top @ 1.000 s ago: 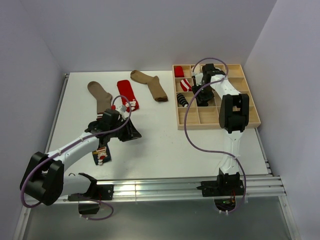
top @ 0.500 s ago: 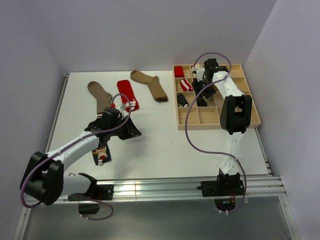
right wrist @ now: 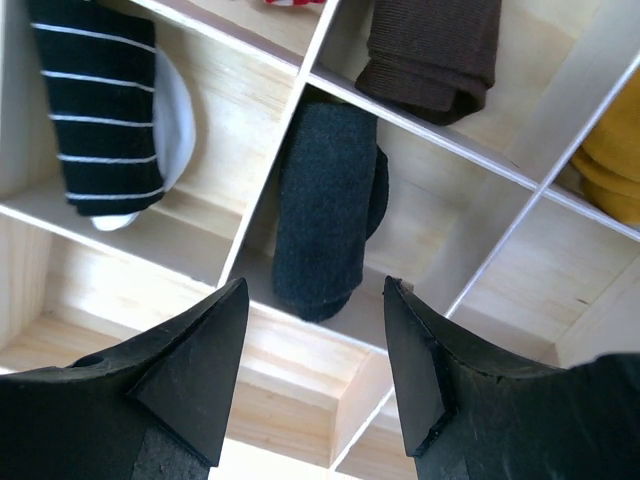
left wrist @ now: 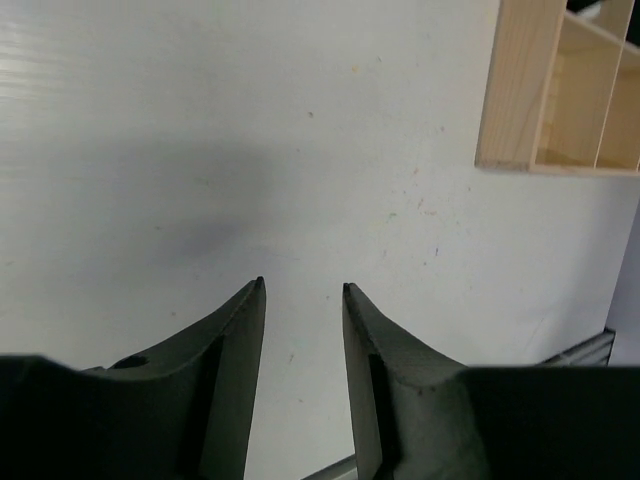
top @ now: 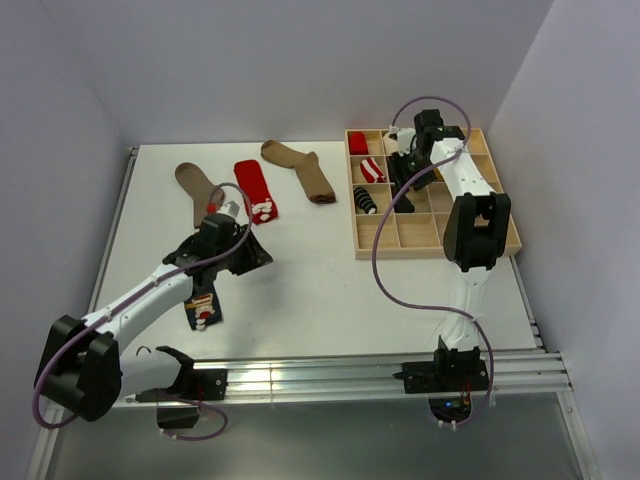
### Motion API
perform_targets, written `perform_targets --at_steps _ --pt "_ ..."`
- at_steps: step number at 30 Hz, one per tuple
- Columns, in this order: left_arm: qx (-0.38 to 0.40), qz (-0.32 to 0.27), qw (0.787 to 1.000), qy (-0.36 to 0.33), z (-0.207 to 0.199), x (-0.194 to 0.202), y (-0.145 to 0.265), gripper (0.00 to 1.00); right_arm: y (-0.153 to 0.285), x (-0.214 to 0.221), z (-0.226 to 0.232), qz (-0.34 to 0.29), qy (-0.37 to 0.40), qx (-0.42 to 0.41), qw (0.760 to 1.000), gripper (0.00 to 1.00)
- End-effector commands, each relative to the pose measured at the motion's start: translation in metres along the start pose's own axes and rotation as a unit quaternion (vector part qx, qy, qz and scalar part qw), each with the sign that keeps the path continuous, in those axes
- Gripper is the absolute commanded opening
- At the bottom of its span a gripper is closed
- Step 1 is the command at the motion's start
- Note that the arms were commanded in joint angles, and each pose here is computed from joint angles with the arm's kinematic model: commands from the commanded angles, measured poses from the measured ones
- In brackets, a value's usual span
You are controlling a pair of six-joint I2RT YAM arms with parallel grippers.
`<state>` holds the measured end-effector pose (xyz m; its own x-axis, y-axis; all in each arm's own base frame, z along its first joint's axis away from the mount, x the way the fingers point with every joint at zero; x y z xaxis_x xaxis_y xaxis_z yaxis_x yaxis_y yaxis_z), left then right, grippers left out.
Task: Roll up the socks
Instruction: Place the sock in the storage box, then reset both arms
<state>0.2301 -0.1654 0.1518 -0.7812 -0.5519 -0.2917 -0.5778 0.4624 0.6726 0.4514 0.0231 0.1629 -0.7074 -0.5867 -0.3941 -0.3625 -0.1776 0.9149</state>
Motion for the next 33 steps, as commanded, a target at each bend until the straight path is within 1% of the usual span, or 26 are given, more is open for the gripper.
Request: perform_targets --at_steps 1,3,4,9,12,16,22,24,25,26,27,28,29,31,32,33 --pt "-0.034 -0.097 0.994 0.041 0.003 -0.021 0.017 0.42 0.049 -0.018 -0.005 -0.057 0.008 0.025 0.998 0.64" --pt "-0.046 -0.112 0.991 0.06 0.011 -0.023 0.02 0.43 0.058 -0.021 -0.004 -0.07 0.01 0.027 0.997 0.64" --pt "-0.051 -0.134 0.987 0.074 0.014 -0.027 0.024 0.44 0.062 -0.023 -0.002 -0.076 0.011 0.027 0.997 0.64" --pt "-0.073 -0.167 0.978 0.103 0.031 -0.031 0.033 0.44 0.073 -0.024 0.0 -0.088 0.013 0.022 0.996 0.64" --pt "-0.065 -0.181 0.975 0.11 0.034 -0.032 0.04 0.45 0.084 -0.024 0.002 -0.098 0.016 0.023 0.995 0.64" --pt "-0.065 -0.181 0.975 0.108 0.035 -0.032 0.042 0.45 0.098 -0.024 0.007 -0.12 0.017 0.023 0.992 0.64" --pt "-0.04 -0.17 0.98 0.093 0.026 -0.033 0.045 0.44 0.125 -0.022 0.023 -0.153 0.025 0.01 0.988 0.64" --pt "-0.032 -0.167 0.982 0.082 0.02 -0.035 0.046 0.44 0.146 -0.021 0.031 -0.179 0.03 0.015 0.983 0.64" --pt "-0.029 -0.165 0.983 0.077 0.017 -0.036 0.047 0.44 0.147 -0.018 0.034 -0.18 0.03 0.013 0.983 0.65" --pt "-0.022 -0.166 0.983 0.072 0.012 -0.039 0.049 0.44 0.162 -0.016 0.038 -0.195 0.032 0.022 0.98 0.65" --pt "-0.018 -0.165 0.984 0.069 0.009 -0.04 0.05 0.44 0.166 -0.015 0.04 -0.198 0.032 0.022 0.979 0.65" --pt "-0.016 -0.165 0.984 0.065 0.007 -0.041 0.051 0.44 0.17 -0.012 0.046 -0.2 0.035 0.013 0.979 0.65" --pt "-0.005 -0.164 0.985 0.056 0.001 -0.043 0.054 0.44 0.183 -0.009 0.051 -0.214 0.038 0.018 0.976 0.65" --pt "0.003 -0.166 0.985 0.043 -0.005 -0.047 0.056 0.44 0.19 -0.004 0.06 -0.227 0.041 0.013 0.973 0.65" --pt "0.019 -0.161 0.986 0.034 -0.014 -0.049 0.06 0.43 0.196 -0.001 0.064 -0.234 0.039 0.016 0.971 0.65" --pt "0.026 -0.158 0.987 0.028 -0.018 -0.051 0.06 0.43 0.212 0.002 0.071 -0.254 0.044 0.026 0.966 0.65"
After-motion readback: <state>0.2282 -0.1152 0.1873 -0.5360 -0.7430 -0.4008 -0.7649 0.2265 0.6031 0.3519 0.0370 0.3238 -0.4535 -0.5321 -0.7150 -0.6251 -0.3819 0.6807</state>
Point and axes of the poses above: each gripper's point midway between its finger pads, its own y axis back along the fingers, its own z axis along the line the jaws close on, x = y × z, the point moved 7 cm from there along y, back along the fingers, and after that the axes turned 14 degrees about y, right-handed, at the moved point
